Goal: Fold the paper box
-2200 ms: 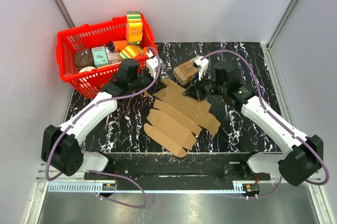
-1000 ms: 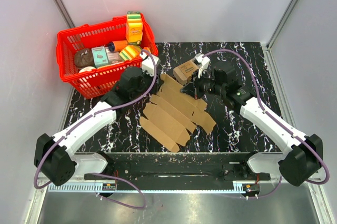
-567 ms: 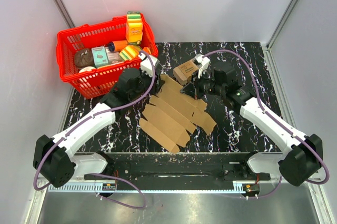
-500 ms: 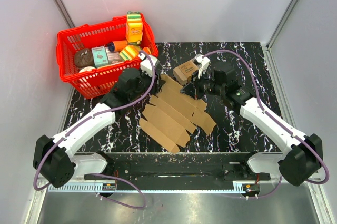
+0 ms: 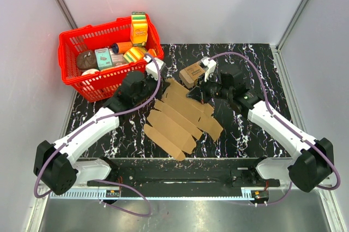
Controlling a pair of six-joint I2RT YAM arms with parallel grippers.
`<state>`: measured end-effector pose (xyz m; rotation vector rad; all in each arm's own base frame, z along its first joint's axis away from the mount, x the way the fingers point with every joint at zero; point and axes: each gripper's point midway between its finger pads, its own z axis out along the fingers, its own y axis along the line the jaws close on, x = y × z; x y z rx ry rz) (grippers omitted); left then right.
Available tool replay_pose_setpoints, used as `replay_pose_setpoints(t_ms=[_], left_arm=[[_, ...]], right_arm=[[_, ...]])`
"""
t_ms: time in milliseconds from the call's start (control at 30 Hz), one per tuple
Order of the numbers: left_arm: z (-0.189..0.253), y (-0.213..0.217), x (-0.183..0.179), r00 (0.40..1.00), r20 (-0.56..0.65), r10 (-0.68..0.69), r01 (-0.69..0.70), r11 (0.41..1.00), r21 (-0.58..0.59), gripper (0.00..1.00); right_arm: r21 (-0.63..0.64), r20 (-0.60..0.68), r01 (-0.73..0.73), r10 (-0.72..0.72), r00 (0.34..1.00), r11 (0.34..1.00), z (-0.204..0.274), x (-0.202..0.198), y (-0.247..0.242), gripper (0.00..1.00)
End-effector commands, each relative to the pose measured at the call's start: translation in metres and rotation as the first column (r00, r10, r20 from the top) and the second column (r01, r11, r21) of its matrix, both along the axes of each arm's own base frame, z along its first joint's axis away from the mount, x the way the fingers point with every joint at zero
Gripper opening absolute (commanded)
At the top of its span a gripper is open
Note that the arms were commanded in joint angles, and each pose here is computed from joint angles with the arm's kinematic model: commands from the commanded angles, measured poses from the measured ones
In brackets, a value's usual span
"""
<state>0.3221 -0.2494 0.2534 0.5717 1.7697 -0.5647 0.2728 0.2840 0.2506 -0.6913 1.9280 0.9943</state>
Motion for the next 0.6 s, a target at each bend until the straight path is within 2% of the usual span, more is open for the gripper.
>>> replay_pose_setpoints(t_ms=[0,267,567], left_arm=[[0.019,0.003,0.004,0.997,0.071,0.017,-0.016,1.000,-0.020,0.18],[0.032,-0.001,0.004,0.995,0.076,0.058,-0.056,0.998,-0.022,0.17],[0.036,-0.012,0.002,0.973,0.115,0.202,-0.206,0.978,0.019,0.15]], right_arm=[[0.033,0.020,-0.021,0.021,1.000,0.999,0.012,-0.004,0.007,0.00],[0.065,0.010,0.013,-0.014,1.000,0.998,0.018,0.001,0.009,0.00],[0.099,-0.014,0.073,-0.072,0.997,0.992,0.024,0.009,0.009,0.00]])
